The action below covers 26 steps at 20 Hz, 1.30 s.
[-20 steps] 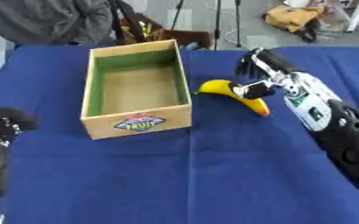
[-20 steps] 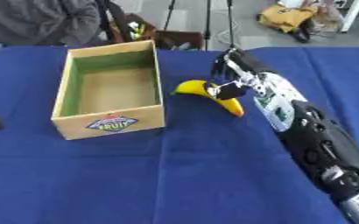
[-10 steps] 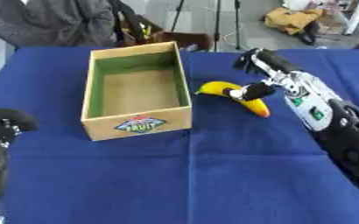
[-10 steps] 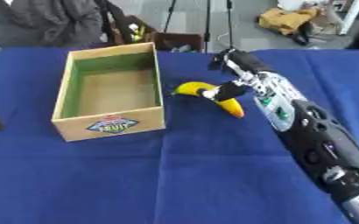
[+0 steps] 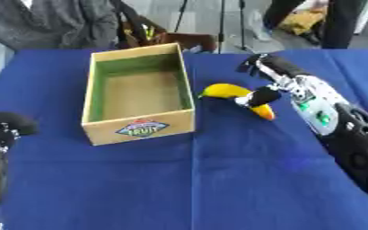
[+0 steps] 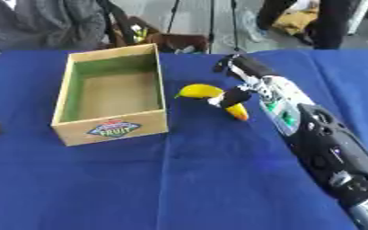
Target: Pick up objects on the table and place them in the box.
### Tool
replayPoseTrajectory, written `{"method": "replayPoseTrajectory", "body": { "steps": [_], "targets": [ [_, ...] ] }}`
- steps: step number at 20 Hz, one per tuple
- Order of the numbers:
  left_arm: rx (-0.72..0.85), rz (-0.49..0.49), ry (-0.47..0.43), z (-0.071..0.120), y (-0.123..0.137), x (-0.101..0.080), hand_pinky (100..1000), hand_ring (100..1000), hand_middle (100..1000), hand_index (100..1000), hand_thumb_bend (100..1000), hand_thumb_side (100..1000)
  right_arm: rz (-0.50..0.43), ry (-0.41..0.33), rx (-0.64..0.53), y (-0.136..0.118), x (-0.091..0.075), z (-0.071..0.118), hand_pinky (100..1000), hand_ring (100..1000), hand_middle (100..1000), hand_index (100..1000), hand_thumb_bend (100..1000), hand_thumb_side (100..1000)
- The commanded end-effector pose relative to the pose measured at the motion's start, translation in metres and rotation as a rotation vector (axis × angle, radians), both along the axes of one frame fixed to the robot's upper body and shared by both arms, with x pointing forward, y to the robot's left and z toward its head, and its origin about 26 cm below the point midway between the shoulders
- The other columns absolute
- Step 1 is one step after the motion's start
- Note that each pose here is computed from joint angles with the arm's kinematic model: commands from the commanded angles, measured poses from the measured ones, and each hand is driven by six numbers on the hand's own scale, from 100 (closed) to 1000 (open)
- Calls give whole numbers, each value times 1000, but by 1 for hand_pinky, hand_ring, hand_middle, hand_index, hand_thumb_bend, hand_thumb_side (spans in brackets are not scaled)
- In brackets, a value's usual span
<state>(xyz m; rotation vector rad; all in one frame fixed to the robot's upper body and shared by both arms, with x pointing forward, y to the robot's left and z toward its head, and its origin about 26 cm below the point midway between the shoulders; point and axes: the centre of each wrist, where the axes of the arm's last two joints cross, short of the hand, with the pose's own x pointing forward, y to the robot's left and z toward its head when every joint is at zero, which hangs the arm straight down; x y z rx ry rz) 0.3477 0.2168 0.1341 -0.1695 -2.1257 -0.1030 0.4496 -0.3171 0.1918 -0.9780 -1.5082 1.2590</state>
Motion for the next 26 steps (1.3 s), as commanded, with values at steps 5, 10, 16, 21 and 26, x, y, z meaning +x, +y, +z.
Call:
{"method": "replayPoseTrajectory", "body": {
  "steps": [5,10,16,21,26],
  "targets": [
    [2,3,-25,7,4,-1,606,580,466,559,503,961,-34,-8,-12,-7,2,1,611,669,681,750,412,360],
    [-1,4,-23,6,4,-1,606,580,466,558,503,961,-42,2,-8,-8,2,-5,599,647,656,731,366,333],
    [-2,3,-22,6,4,-2,606,580,466,558,503,962,-45,3,-4,-8,2,-8,579,621,626,707,332,313],
    [-2,4,-20,5,4,-2,606,581,466,558,502,962,-44,-3,0,-8,2,-8,513,561,569,653,248,271],
    [-1,4,-20,6,4,-1,606,582,466,558,503,962,-47,-5,4,-8,2,-9,425,486,490,564,146,174]
  ]
}}
